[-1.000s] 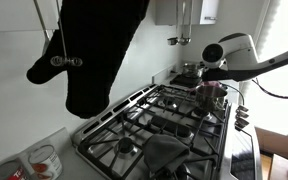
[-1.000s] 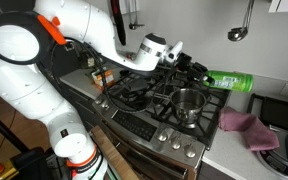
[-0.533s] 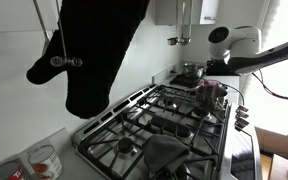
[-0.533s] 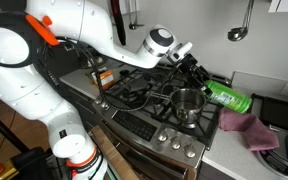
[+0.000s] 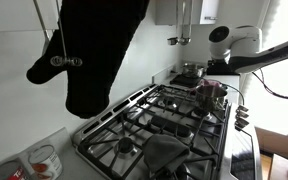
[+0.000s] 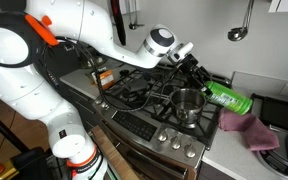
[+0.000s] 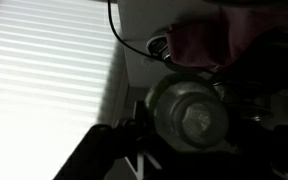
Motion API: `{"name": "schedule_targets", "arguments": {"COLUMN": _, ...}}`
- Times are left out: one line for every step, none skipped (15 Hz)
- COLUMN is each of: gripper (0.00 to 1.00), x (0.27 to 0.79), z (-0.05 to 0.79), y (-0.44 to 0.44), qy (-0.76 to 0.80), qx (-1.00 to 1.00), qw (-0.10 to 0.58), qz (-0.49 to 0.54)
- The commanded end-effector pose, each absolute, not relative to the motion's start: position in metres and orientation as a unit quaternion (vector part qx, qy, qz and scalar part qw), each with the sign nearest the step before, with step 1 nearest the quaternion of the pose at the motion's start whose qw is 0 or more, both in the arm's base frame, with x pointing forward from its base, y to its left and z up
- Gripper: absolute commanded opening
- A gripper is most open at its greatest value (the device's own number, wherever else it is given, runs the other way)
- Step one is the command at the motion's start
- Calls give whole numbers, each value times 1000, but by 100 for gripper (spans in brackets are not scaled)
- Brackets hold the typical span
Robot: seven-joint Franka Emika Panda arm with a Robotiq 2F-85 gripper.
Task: Move the pot to the right, then remove the cloth from the pot handle and pour water in the pot
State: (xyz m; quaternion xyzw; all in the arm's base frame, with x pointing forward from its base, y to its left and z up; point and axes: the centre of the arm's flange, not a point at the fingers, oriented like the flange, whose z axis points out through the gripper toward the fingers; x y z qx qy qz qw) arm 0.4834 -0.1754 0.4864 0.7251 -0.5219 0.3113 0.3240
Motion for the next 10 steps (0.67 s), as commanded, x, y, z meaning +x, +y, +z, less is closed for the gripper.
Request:
{"name": "schedule_targets", "arguments": {"gripper": 45, "x": 484, "z": 493, "y": -192, "qy": -560, "qx": 735, "qw": 279, "qz": 263}}
{"name": "schedule_targets", "arguments": {"gripper": 45, "x": 481, "z": 498, "y": -203, "qy": -574, "qx": 735, "qw": 262, "qz": 248}}
{"name": "schedule_targets", "arguments": {"gripper": 45, "x": 479, "z": 502, "y": -213, "qy": -587, "qx": 737, "qw": 245, "qz": 228}}
{"name": "schedule_targets", "arguments": {"gripper": 45, "x": 475, "z": 507, "y": -227, "qy": -602, "qx": 736, "qw": 229, "qz": 209}}
{"name": "schedule_targets", "arguments": {"gripper": 45, "x": 472, "z": 511, "y": -241, "qy": -616, "qx": 734, "qw": 212, "qz": 191}}
{"name": "schedule_targets", "arguments": {"gripper": 45, "x": 468, "z": 515, "y": -254, "qy": -631, "qx": 731, "qw": 193, "qz": 174}}
{"name": "schedule_targets", "arguments": {"gripper": 45, "x": 464, "z": 519, "y": -268, "qy": -643, "qx": 729, "qw": 172, "qz": 159}}
{"name": "schedule_targets", "arguments": {"gripper": 45, "x": 460, "z": 522, "y": -282, "qy": -653, "qx": 729, "qw": 149, "qz": 143}}
{"name": "schedule_targets", "arguments": {"gripper": 45, "x": 457, "z": 521, "y": -294, "qy": -664, "qx": 726, "qw": 127, "qz": 128}}
{"name": "schedule_targets", "arguments": {"gripper": 45, "x": 455, "z": 519, "y": -306, "qy": -673, "qx": 723, "qw": 104, "qz": 115}}
